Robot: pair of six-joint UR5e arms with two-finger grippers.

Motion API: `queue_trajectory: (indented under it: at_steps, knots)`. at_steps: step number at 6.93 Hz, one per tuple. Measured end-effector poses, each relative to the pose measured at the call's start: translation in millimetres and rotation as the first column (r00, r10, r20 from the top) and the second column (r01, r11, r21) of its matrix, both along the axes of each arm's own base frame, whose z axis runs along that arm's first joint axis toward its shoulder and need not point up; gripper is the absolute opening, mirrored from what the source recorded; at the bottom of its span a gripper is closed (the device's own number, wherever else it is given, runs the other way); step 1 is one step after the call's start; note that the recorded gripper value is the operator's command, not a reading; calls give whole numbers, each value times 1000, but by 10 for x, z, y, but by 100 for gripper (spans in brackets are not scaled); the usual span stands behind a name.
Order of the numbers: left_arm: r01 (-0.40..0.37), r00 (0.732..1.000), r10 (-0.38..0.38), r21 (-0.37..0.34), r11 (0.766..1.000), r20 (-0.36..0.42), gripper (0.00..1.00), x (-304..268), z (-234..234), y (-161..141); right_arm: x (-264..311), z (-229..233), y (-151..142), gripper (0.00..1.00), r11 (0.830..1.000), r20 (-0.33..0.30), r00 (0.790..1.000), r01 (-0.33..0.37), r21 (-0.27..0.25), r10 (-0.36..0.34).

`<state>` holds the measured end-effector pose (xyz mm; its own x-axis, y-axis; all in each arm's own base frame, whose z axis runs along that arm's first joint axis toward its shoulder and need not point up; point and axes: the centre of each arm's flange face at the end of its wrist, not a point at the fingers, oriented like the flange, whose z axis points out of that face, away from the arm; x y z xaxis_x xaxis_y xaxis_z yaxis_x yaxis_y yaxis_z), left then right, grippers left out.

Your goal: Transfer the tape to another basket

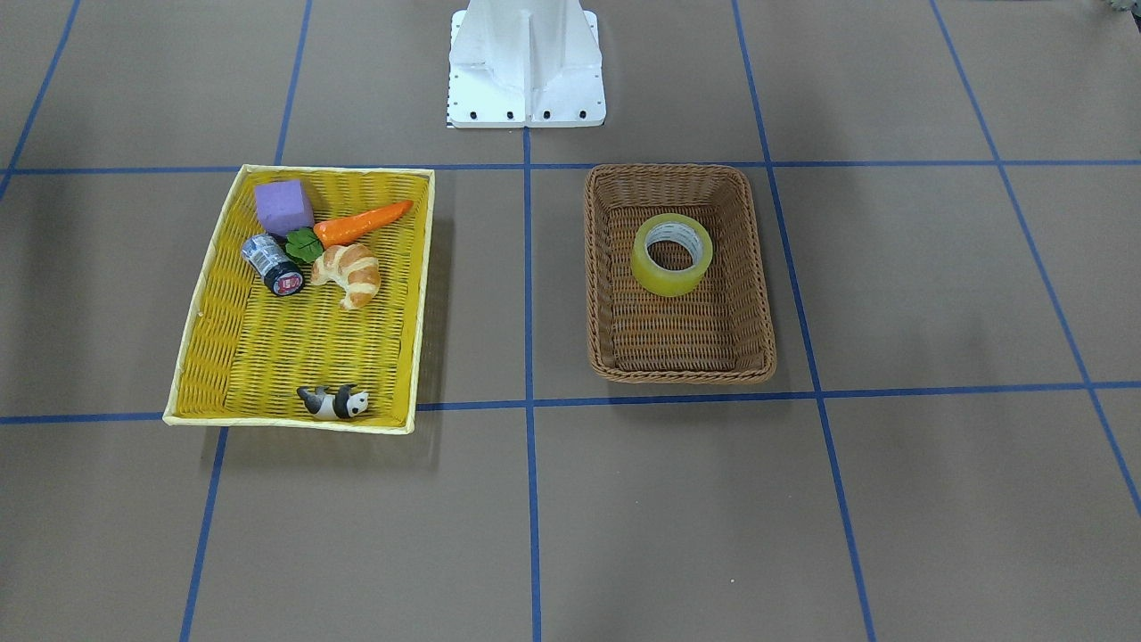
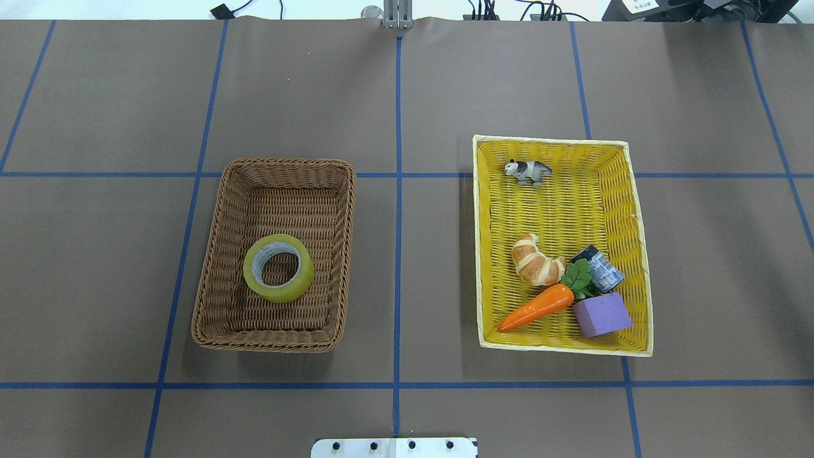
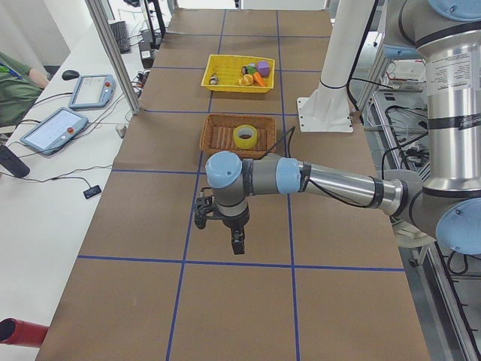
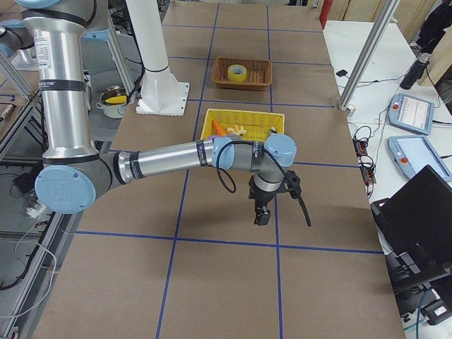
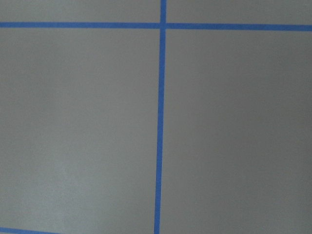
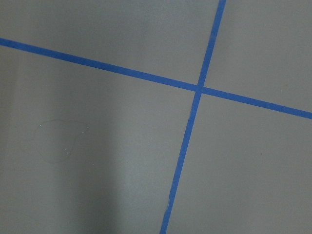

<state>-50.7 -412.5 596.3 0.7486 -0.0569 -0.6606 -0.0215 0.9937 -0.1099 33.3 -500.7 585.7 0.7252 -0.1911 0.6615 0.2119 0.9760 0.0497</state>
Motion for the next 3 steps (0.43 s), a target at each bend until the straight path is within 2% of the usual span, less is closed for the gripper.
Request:
queue_trajectory:
  at_steps: [3]
  knots:
    - [-30, 1000, 30, 19, 999, -5, 99, -22, 113, 43, 61, 58, 71, 100, 1000, 33, 999, -18, -17, 19]
